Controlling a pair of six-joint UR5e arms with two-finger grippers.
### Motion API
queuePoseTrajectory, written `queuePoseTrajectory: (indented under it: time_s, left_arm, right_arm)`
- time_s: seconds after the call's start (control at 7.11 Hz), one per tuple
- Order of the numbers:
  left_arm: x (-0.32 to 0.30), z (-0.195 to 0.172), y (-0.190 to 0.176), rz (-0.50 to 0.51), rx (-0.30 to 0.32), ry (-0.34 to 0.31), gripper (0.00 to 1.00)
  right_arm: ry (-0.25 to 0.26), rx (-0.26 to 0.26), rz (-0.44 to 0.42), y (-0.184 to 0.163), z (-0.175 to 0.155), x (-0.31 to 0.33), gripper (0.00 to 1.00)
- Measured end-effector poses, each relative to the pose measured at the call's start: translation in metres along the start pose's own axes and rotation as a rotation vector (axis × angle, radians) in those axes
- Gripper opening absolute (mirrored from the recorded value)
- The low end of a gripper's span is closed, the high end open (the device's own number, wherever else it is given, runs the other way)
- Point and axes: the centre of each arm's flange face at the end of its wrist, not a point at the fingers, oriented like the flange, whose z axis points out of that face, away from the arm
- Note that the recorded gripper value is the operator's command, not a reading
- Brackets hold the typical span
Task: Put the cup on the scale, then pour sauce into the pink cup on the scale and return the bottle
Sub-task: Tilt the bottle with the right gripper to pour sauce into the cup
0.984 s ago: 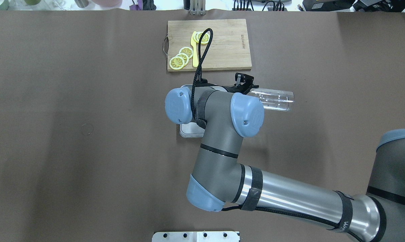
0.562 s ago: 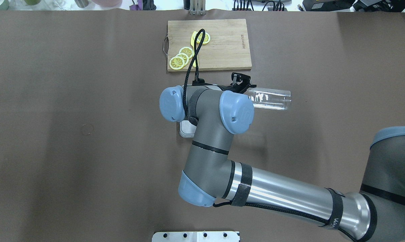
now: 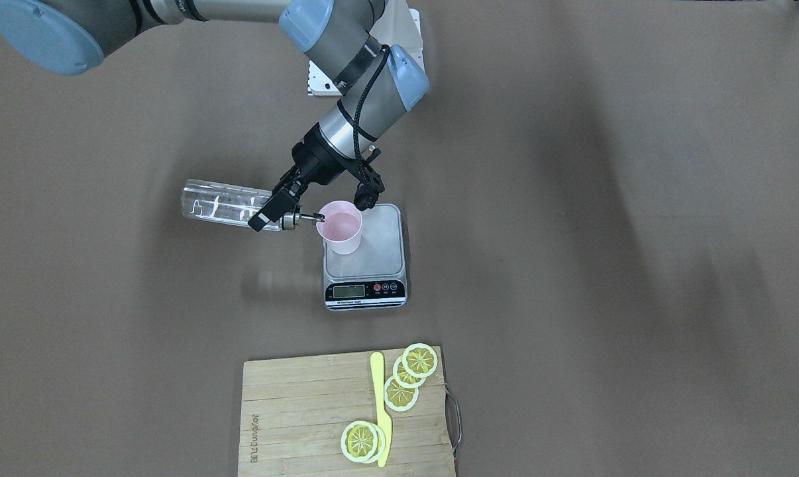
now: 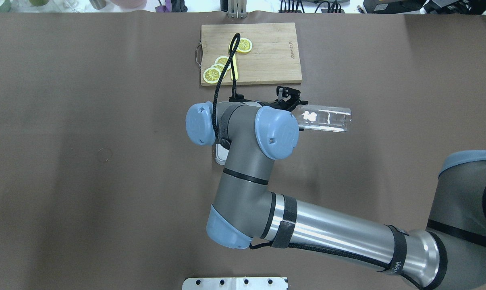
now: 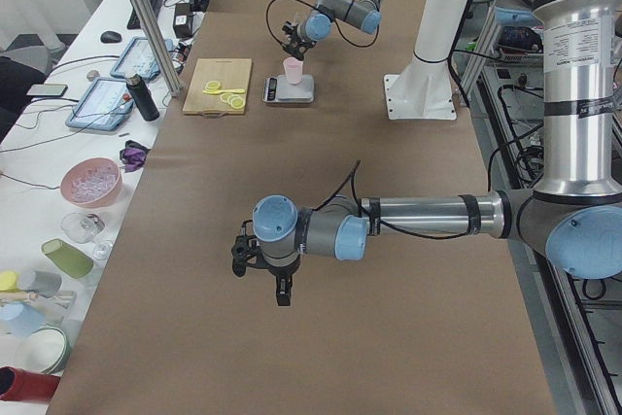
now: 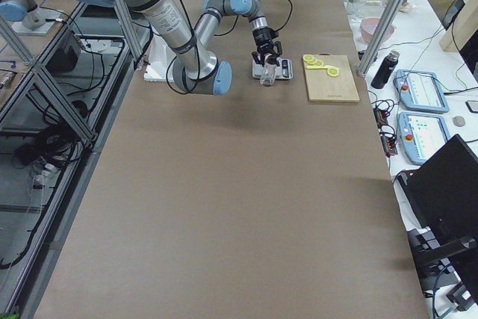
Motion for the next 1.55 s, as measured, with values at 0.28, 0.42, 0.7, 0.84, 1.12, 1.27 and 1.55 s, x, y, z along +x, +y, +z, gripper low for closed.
queuePoseTrajectory:
  time_s: [0.28,0.42,0.7,0.84,1.12,1.27,1.55]
  left_arm:
    - [0.002,-0.002,0.0,0.003,0.004,0.002,0.99]
    - [0.002,-0.003,0.0,0.004,0.006,0.003,0.99]
    - [0.004,-0.004,-0.001,0.006,0.007,0.005,0.99]
    - [0.004,-0.004,-0.001,0.007,0.008,0.006,0.99]
    - [0.005,-0.005,-0.001,0.007,0.009,0.006,0.99]
    - [0.005,-0.005,-0.001,0.007,0.01,0.005,0.99]
    - [0.005,-0.005,-0.002,0.007,0.01,0.004,0.99]
  right_arm:
    - [0.001,-0.023,-0.018,0.002,-0.003,-0.006,0.0]
    - [0.002,-0.036,-0.029,0.003,-0.004,-0.009,0.0]
    - [0.003,-0.054,-0.047,0.003,-0.006,-0.02,0.0]
    - [0.004,-0.06,-0.053,0.003,-0.007,-0.024,0.0]
    - [0.005,-0.069,-0.063,0.004,-0.008,-0.029,0.0]
    - [0.008,-0.074,-0.066,0.004,-0.007,-0.03,0.0]
    - [0.013,-0.081,-0.072,0.005,-0.007,-0.031,0.0]
